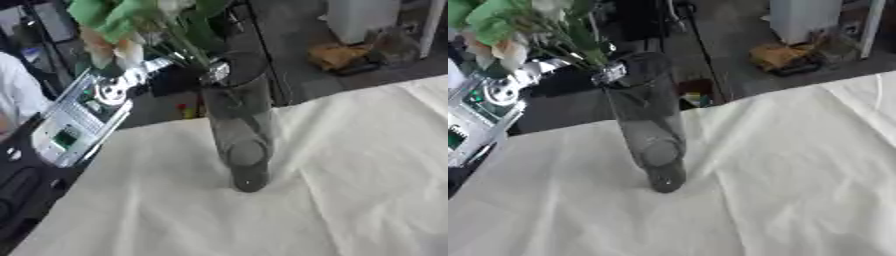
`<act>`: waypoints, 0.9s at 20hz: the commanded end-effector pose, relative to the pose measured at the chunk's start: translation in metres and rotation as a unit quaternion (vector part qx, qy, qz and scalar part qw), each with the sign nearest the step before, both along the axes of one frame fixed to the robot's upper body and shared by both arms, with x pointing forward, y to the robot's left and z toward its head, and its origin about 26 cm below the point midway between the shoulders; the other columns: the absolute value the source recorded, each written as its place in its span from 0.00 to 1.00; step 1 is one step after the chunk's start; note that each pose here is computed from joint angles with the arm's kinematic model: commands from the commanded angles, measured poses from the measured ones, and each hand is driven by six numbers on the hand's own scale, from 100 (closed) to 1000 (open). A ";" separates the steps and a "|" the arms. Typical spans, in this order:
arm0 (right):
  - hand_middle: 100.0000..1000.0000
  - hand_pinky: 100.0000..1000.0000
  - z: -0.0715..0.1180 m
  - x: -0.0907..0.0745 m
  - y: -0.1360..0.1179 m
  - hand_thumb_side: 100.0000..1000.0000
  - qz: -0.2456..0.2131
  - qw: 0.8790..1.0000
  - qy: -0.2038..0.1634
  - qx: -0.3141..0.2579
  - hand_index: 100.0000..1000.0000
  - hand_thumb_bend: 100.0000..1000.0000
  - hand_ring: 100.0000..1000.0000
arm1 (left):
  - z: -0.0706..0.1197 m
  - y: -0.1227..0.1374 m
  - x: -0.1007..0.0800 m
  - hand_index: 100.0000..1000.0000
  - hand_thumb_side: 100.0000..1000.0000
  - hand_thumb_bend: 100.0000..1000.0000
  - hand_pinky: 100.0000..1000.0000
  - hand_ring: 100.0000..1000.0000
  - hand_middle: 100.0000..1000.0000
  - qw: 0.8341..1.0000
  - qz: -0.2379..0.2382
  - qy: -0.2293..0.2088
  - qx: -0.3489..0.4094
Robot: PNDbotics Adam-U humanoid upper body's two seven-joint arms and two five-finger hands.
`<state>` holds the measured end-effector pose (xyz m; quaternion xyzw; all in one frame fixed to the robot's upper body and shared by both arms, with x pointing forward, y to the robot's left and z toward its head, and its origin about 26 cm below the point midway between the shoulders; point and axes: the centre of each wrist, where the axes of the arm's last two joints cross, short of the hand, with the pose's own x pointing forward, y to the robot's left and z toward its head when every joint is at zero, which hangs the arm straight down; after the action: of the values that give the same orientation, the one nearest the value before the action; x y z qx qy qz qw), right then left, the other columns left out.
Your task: Arrange flowers into the vase.
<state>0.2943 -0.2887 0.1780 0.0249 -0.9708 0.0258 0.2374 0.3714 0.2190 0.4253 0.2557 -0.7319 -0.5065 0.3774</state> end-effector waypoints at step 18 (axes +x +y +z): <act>0.48 0.85 0.004 -0.003 -0.001 0.82 -0.006 1.000 0.000 -0.005 0.93 0.00 0.86 | 0.042 0.031 -0.023 1.00 0.79 0.45 0.83 1.00 1.00 0.988 0.063 0.012 0.139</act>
<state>0.2933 -0.2896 0.1758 0.0200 -0.9686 0.0230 0.2467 0.3593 0.2392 0.4509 0.3145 -0.6353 -0.5929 0.3821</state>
